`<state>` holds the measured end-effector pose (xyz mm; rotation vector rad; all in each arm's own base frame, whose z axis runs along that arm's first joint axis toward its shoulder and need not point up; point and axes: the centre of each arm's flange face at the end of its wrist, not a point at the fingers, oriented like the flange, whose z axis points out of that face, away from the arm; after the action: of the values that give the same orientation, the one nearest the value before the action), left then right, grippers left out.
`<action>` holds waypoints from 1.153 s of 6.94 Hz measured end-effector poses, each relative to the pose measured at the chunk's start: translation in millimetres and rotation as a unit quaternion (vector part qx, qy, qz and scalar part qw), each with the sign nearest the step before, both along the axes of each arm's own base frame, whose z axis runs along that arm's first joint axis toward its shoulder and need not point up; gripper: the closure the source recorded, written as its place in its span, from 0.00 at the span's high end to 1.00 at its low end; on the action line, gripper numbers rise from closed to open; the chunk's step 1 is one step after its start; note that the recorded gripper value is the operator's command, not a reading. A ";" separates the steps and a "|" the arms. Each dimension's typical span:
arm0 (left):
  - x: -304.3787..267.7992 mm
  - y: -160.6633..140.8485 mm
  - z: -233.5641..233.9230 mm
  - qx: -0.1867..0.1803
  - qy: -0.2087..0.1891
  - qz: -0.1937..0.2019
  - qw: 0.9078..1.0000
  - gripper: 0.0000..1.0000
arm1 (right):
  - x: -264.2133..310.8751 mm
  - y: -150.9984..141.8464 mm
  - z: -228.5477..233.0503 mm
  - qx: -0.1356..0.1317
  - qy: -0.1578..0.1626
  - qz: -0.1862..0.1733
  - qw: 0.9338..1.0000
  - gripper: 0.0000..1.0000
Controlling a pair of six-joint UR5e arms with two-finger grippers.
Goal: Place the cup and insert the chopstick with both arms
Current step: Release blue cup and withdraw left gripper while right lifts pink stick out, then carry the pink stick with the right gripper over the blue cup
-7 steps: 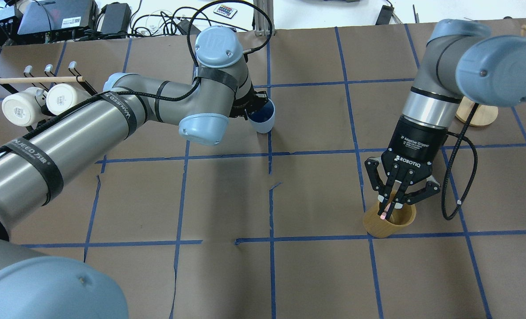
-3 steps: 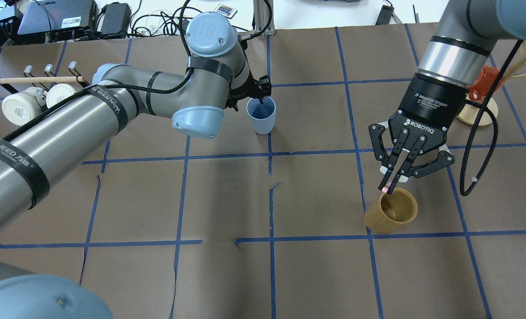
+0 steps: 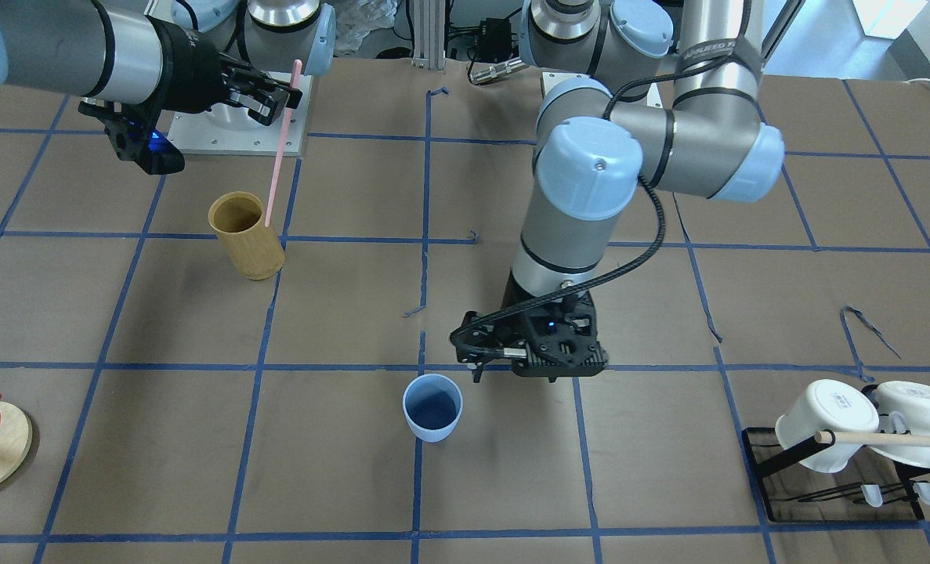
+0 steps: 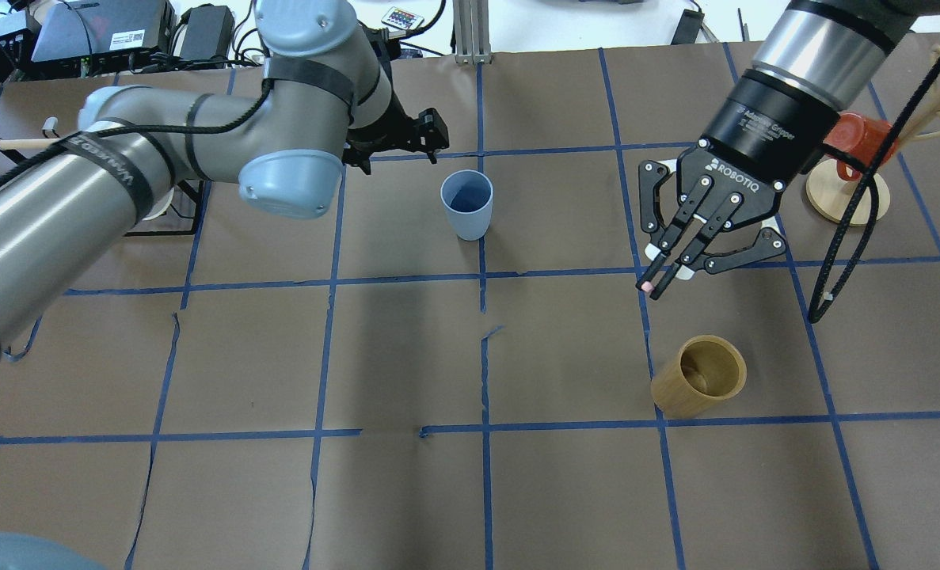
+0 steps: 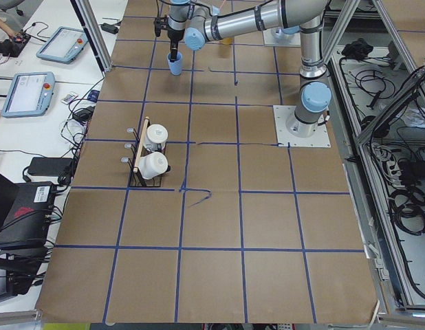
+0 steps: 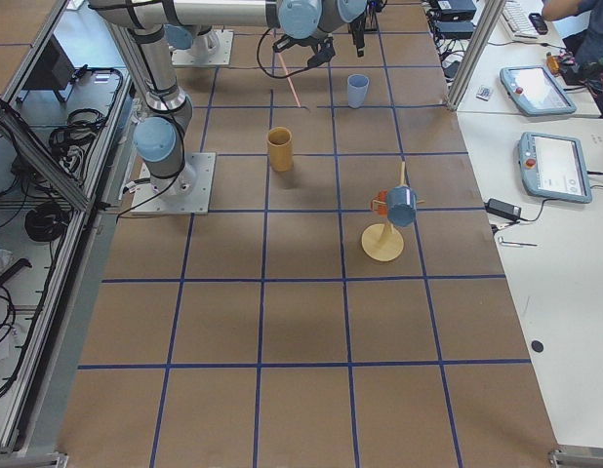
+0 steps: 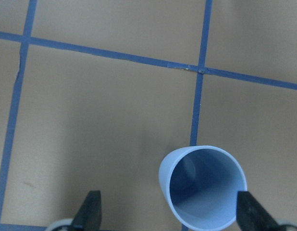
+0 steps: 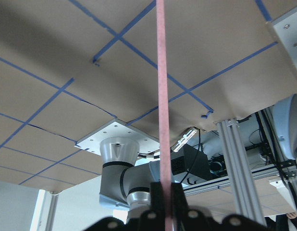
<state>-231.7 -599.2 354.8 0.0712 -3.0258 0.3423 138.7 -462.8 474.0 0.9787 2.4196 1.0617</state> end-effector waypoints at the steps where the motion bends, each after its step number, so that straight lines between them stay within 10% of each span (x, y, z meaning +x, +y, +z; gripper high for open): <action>1: 38.6 2.2 21.7 0.007 -0.011 -0.019 1.000 1.00 | 6.3 -13.0 -0.3 -0.009 -0.031 -0.030 0.999 0.00; 5: 103.4 12.8 45.9 0.018 -0.026 -0.042 0.999 1.00 | 27.6 -93.6 -20.0 -0.047 -0.159 -0.182 0.969 0.00; 8: 121.8 32.5 67.7 0.043 -0.028 -0.047 0.998 1.00 | 39.9 -150.0 -44.3 -0.043 -0.196 -0.263 0.944 0.00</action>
<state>-109.8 -566.7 422.5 -0.0771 -3.0855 0.2092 178.6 -612.8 429.7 1.1639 1.7317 0.8463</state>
